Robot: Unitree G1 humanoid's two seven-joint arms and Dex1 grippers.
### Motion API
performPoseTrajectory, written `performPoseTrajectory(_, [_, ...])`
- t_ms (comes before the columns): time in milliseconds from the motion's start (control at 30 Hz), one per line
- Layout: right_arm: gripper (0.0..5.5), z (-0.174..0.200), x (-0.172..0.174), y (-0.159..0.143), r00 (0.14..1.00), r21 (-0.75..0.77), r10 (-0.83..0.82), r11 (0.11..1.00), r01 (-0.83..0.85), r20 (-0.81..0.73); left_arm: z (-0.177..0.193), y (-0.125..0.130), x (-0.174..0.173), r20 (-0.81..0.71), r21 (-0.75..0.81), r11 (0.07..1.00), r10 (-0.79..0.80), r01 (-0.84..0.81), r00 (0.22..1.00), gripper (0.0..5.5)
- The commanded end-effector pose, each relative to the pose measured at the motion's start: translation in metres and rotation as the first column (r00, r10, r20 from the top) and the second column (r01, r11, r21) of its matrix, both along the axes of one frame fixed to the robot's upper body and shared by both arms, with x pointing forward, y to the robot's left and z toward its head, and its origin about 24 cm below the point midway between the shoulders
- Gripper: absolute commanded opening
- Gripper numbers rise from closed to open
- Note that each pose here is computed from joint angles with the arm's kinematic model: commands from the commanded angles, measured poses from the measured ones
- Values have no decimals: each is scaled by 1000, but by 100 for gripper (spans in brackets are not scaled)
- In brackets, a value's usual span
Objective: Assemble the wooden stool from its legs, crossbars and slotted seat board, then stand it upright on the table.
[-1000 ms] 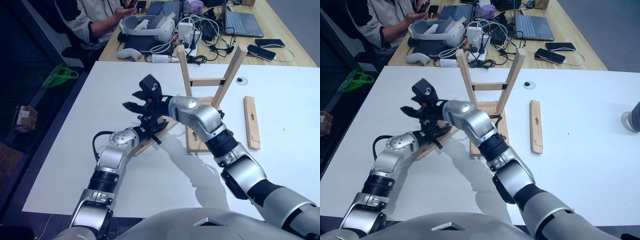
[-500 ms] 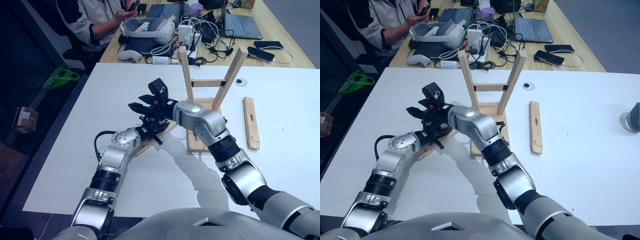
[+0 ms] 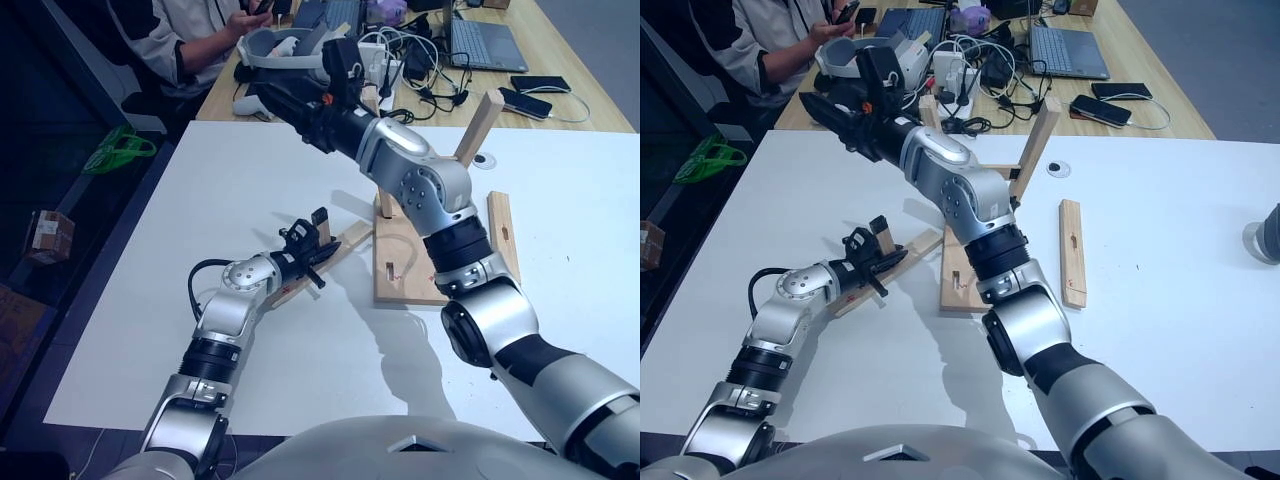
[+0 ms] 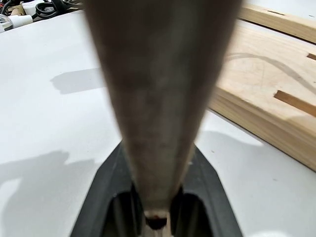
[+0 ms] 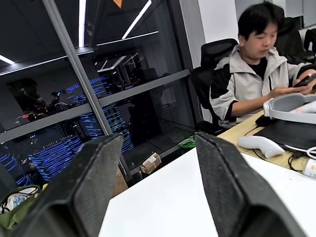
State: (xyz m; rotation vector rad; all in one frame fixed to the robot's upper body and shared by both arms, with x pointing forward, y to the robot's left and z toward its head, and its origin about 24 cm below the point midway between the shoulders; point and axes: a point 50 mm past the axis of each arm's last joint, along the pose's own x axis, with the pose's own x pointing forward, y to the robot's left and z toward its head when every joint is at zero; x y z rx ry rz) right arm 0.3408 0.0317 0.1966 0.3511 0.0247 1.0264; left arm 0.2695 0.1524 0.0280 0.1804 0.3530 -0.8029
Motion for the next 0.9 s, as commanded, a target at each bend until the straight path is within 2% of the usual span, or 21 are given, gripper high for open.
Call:
performPoseTrajectory(33, [270, -14, -33, 45, 988, -10, 148, 989, -148, -35, -18, 0, -12, -95, 40, 999, -13, 16, 995, 41])
performPoseTrajectory(167, [270, -63, -50, 40, 978, -135, 154, 976, -173, -140, -17, -1, -12, -91, 38, 999, -14, 17, 996, 41])
performPoseTrajectory(300, [270, -83, -55, 31, 969, -162, 102, 977, -141, -225, -17, -2, -12, -90, 35, 999, -16, 19, 996, 41])
performPoseTrajectory(900, [270, -82, -50, 29, 968, -141, 72, 984, -108, -242, -12, -1, -9, -66, 19, 999, -34, 35, 997, 59])
